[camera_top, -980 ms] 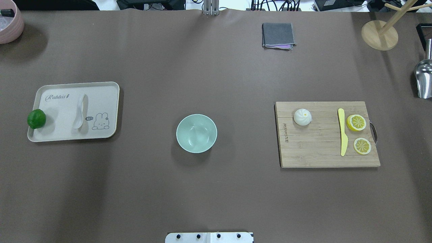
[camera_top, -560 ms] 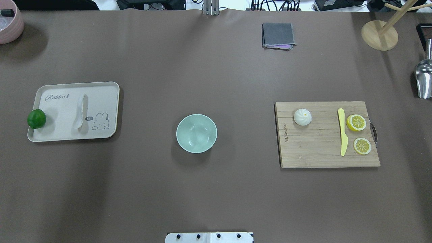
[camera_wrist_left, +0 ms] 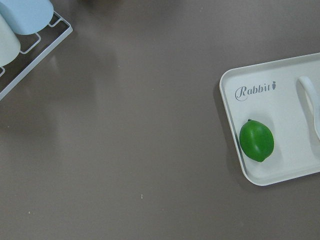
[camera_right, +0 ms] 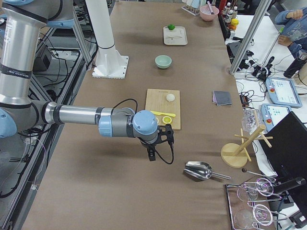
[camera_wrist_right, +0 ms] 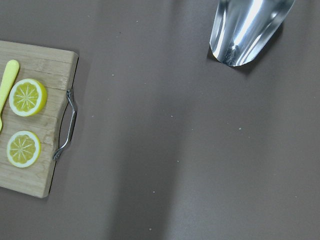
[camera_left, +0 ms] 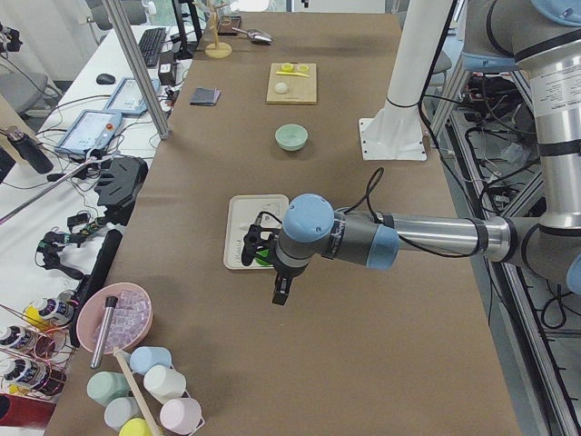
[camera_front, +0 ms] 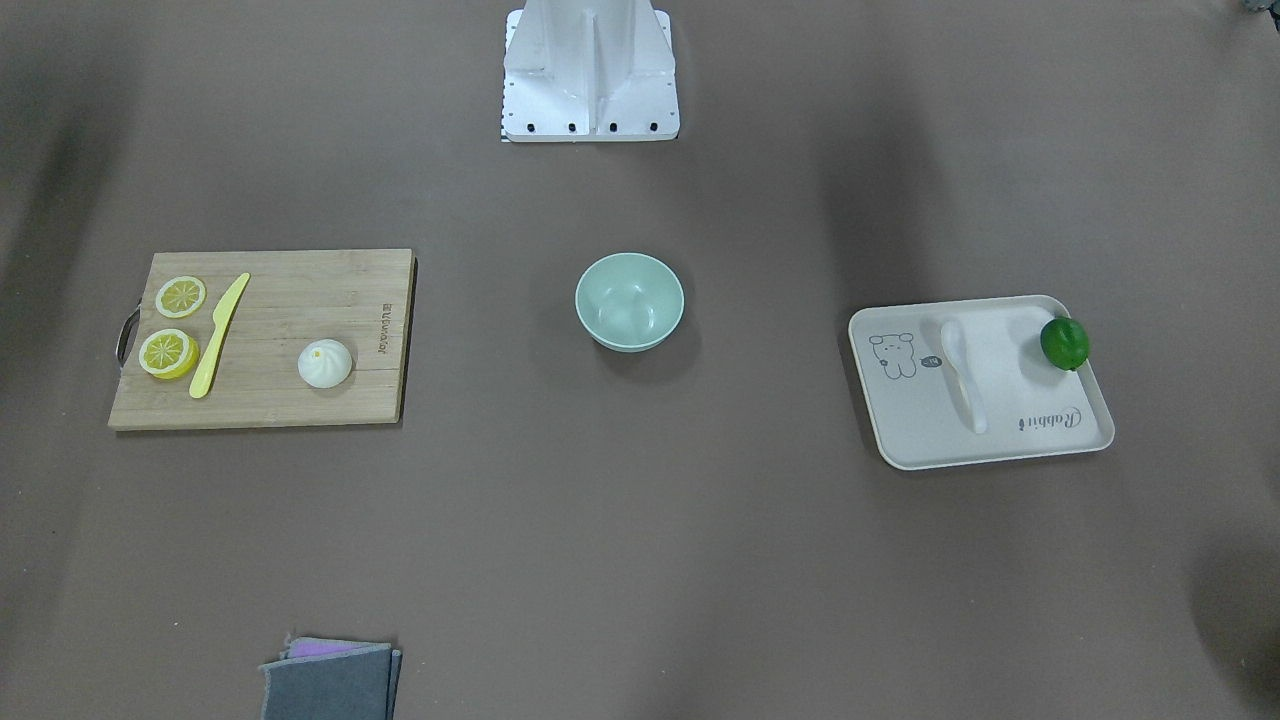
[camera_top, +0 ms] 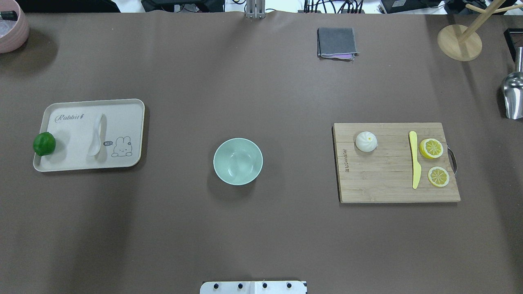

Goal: Put spoon and bun in bowl

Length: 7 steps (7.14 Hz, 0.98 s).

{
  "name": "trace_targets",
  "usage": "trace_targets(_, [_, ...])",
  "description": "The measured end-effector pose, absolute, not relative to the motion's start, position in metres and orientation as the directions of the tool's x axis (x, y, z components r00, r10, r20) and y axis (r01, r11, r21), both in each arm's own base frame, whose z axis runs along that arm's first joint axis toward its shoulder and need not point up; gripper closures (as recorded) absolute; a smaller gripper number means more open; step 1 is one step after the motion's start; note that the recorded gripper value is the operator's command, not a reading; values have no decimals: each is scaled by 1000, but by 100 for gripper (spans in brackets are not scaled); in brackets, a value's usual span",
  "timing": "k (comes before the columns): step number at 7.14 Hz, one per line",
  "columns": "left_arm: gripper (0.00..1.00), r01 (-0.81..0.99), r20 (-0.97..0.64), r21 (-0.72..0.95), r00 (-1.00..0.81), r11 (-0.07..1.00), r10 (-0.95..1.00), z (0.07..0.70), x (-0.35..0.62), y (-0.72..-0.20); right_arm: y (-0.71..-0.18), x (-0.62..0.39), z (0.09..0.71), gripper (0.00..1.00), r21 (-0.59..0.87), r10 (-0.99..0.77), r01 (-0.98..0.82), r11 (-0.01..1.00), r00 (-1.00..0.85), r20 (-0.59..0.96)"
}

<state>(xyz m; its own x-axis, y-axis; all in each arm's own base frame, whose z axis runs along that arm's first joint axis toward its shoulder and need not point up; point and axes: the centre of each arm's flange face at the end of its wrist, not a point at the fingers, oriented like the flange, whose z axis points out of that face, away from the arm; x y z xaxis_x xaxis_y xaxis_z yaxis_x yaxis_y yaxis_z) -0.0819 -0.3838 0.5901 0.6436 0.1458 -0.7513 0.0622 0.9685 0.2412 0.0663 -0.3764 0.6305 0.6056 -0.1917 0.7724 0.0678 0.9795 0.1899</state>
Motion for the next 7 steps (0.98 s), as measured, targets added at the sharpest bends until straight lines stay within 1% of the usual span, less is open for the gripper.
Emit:
trace_targets(2, [2,62,-750,233,646,970,139,599,-82,-384,-377,67,630,0,190,-191,67,979,606,772])
trace_targets(3, [2,61,-744,255,649,965,155,602,-82,-385,-377,67,629,0,197,-197,68,978,606,770])
trace_targets(7, [2,61,-732,307,653,950,195,610,-82,-376,-371,67,626,0,266,-252,68,961,605,755])
